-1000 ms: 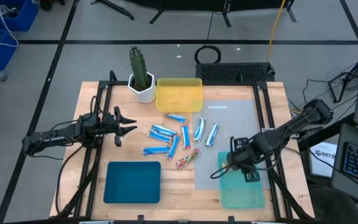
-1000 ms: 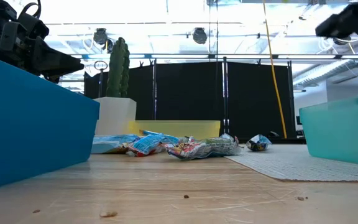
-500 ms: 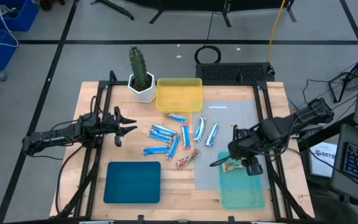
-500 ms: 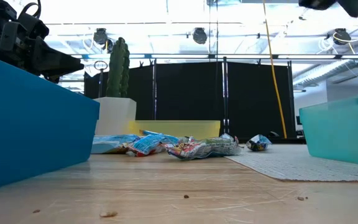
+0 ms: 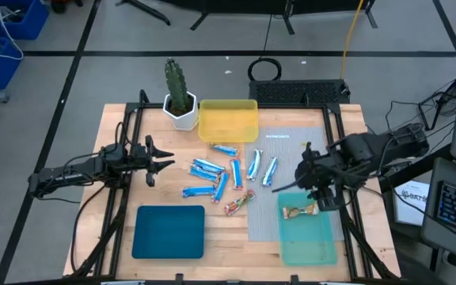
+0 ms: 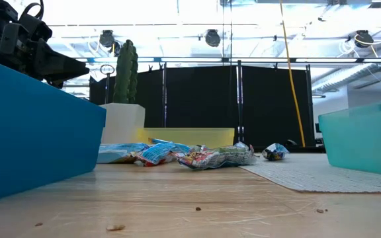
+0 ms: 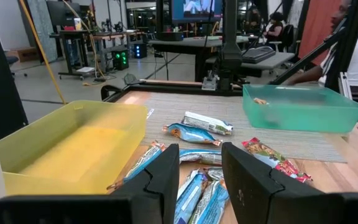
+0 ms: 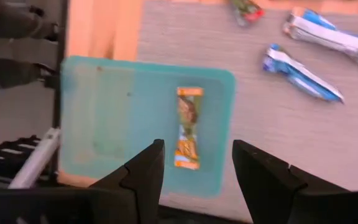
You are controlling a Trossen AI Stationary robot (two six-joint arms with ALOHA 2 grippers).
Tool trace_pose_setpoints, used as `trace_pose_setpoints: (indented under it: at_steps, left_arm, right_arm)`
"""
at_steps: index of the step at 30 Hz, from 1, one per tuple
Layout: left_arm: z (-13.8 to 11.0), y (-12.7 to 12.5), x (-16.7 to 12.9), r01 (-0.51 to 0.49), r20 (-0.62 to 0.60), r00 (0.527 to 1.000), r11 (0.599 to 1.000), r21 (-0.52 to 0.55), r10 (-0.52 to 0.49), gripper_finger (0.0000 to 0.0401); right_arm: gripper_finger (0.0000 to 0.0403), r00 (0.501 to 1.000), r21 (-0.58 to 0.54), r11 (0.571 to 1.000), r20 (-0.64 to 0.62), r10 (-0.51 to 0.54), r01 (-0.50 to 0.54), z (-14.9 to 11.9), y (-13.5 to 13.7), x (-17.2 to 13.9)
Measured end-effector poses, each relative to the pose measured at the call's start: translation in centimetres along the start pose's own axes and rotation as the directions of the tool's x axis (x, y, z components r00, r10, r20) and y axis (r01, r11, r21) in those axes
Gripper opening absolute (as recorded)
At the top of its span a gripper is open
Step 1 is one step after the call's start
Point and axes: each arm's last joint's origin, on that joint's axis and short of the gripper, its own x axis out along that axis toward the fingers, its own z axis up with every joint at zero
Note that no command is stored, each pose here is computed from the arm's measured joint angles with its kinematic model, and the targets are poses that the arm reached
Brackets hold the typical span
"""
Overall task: Pick and place Granola Bars by type
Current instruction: Put the yellow granola bar into the green bin
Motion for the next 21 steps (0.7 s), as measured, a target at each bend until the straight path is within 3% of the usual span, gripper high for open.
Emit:
trace_pose_setpoints:
  at_steps: [5,14,21]
  left_arm:
    - [0.0,0.0,0.0,0.0,0.0,1.0,1.0,0.0,0.0,0.0124]
    - [0.0,0.0,0.0,-0.001,0.0,1.0,1.0,0.0,0.001,0.0124]
    - [0.0,0.0,0.0,0.0,0.0,1.0,1.0,0.0,0.0,0.0124]
  right_arm:
    - [0.0183,0.998,0.018,0.998,0.014,-0.063,0.062,-1.2,-1.4,0.1]
    - [0.0183,0.992,-0.021,0.997,0.103,-0.072,0.074,-3.1,-3.3,3.8]
    - [0.0183,0.984,-0.175,0.978,0.151,-0.09,0.116,-3.7,-5.0,6.7]
